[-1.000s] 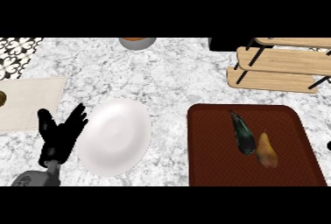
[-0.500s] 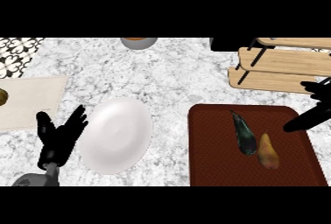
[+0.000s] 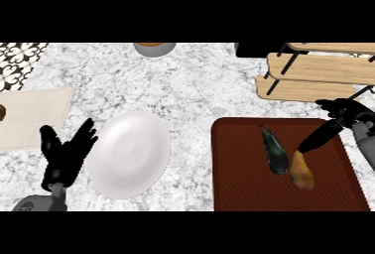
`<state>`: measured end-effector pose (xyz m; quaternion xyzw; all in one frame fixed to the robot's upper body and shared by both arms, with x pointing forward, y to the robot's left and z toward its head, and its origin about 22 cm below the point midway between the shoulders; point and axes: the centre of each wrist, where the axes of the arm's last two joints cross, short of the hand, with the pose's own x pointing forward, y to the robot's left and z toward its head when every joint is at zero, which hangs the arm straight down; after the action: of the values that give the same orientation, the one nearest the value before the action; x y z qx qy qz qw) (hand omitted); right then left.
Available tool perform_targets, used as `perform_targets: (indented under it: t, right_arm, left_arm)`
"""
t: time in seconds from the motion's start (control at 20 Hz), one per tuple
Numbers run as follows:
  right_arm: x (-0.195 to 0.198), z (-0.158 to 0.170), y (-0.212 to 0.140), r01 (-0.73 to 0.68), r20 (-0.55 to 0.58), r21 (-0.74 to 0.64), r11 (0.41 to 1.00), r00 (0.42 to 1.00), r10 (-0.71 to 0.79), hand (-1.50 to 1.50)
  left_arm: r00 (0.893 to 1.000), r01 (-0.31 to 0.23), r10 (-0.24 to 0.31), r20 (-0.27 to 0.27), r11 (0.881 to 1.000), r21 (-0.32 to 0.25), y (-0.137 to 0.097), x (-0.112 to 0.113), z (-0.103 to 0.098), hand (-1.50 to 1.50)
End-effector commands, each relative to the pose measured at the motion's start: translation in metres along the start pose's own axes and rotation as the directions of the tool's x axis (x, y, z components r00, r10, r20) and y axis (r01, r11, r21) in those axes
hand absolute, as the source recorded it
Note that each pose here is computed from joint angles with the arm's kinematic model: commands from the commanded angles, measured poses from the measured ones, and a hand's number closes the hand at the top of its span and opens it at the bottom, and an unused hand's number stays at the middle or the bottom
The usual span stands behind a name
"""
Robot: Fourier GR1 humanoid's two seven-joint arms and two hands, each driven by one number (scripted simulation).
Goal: Pick the pear from the tray and place it in the tiered shelf
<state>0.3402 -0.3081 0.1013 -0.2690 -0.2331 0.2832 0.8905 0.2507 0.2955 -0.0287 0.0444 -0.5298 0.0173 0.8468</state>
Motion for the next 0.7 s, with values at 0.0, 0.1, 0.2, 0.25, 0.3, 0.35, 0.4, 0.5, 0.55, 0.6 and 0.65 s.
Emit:
perform_targets:
  t: [0.0, 0.1, 0.2, 0.25, 0.3, 0.35, 0.4, 0.5, 0.55, 0.6, 0.65]
  right_arm:
    - [0.015, -0.004, -0.003, -0.082, -0.137, 0.023, 0.996, 0.987, 0.085, -1.50]
    - [0.018, -0.002, 0.027, -0.089, -0.153, 0.018, 0.996, 0.984, 0.090, -1.50]
    - [0.024, 0.005, 0.019, -0.085, -0.170, -0.003, 0.996, 0.982, 0.083, -1.50]
    - [0.009, -0.002, 0.019, -0.094, -0.177, -0.019, 0.995, 0.980, 0.090, -1.50]
    - [0.009, -0.014, 0.020, -0.112, -0.181, -0.015, 0.994, 0.978, 0.108, -1.50]
    - [0.012, -0.006, 0.042, -0.122, -0.176, -0.008, 0.992, 0.977, 0.119, -1.50]
    - [0.020, -0.002, 0.059, -0.125, -0.184, -0.011, 0.992, 0.975, 0.121, -1.50]
    - [0.027, 0.000, 0.043, -0.118, -0.185, -0.032, 0.993, 0.976, 0.110, -1.50]
    - [0.003, -0.011, 0.041, -0.133, -0.192, -0.011, 0.991, 0.973, 0.129, -1.50]
    - [0.005, -0.012, 0.047, -0.122, -0.191, -0.014, 0.992, 0.975, 0.117, -1.50]
    - [0.007, -0.010, 0.025, -0.127, -0.205, -0.014, 0.992, 0.971, 0.121, -1.50]
  left_arm:
    - [1.000, -0.011, 0.011, 0.009, 1.000, -0.025, 0.001, 0.001, -0.006, 0.00]
    - [1.000, -0.013, 0.013, -0.002, 1.000, 0.001, 0.002, 0.000, -0.004, 0.00]
    - [1.000, -0.013, 0.013, -0.005, 1.000, 0.005, -0.014, -0.001, 0.010, 0.00]
    - [1.000, -0.010, 0.010, -0.009, 1.000, -0.002, -0.002, -0.008, 0.006, 0.00]
    - [1.000, -0.006, 0.006, -0.017, 1.000, 0.003, 0.003, 0.009, -0.005, 0.00]
    - [1.000, 0.014, -0.014, 0.000, 1.000, 0.013, -0.001, -0.007, -0.012, 0.00]
    - [1.000, -0.011, 0.011, 0.006, 1.000, -0.008, -0.004, 0.013, 0.002, 0.00]
    - [1.000, -0.023, 0.023, -0.002, 1.000, -0.002, 0.003, 0.010, 0.008, 0.00]
    - [1.000, -0.014, 0.014, -0.008, 1.000, 0.018, -0.017, 0.007, -0.006, 0.00]
    - [1.000, 0.005, -0.005, -0.008, 1.000, 0.005, -0.016, 0.007, -0.003, 0.00]
    - [1.000, 0.000, 0.000, 0.002, 1.000, -0.001, 0.008, 0.004, 0.009, 0.00]
